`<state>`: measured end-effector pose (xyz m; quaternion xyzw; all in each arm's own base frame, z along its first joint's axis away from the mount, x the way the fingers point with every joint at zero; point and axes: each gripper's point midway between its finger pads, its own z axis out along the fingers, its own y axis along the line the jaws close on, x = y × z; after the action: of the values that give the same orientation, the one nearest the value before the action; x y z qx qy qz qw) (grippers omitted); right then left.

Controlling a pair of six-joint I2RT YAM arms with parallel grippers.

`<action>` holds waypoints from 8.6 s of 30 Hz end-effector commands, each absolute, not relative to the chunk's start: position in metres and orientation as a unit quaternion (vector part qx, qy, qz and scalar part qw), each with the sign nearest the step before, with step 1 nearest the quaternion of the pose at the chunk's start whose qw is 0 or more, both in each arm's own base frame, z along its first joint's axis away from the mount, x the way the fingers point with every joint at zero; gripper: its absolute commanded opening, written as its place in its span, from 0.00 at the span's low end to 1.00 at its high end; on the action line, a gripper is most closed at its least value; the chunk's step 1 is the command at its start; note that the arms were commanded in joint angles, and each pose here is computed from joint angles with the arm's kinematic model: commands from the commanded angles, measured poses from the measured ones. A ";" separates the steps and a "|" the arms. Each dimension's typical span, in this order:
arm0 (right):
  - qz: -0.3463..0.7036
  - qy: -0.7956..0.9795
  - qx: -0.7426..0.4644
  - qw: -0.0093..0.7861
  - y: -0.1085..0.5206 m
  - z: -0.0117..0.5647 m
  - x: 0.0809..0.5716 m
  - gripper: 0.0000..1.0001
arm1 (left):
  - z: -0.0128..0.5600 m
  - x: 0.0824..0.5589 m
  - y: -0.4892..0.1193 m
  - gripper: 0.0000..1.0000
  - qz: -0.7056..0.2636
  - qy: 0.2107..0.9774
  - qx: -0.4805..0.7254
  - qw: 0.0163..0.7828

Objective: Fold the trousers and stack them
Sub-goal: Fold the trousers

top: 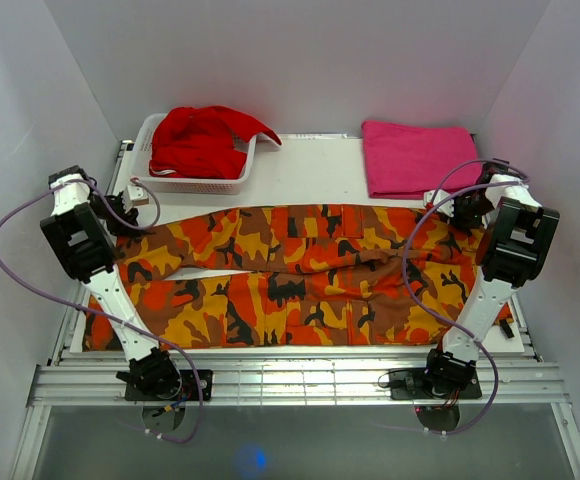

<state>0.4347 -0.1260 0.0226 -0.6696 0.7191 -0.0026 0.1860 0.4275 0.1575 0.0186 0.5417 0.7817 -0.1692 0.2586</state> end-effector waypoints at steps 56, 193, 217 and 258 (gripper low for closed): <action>-0.147 0.659 -0.638 0.370 -0.178 0.149 0.237 0.08 | 0.167 0.240 0.211 0.00 0.051 0.784 0.404 0.469; 0.148 0.979 0.100 0.099 -0.093 0.056 0.162 0.89 | 0.056 0.267 -0.022 0.64 -0.168 0.871 0.337 0.314; 0.246 0.959 0.125 0.055 -0.095 0.023 0.169 0.84 | 0.045 0.279 -0.029 0.64 -0.179 0.882 0.314 0.302; 0.226 0.968 0.002 0.111 -0.102 0.092 0.187 0.58 | 0.031 0.284 -0.027 0.46 -0.185 0.888 0.317 0.278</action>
<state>0.2087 -0.1051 0.0921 0.0252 0.9621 0.2340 0.1379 0.3027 -0.0186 0.0225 0.2993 0.8933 -0.1685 0.2900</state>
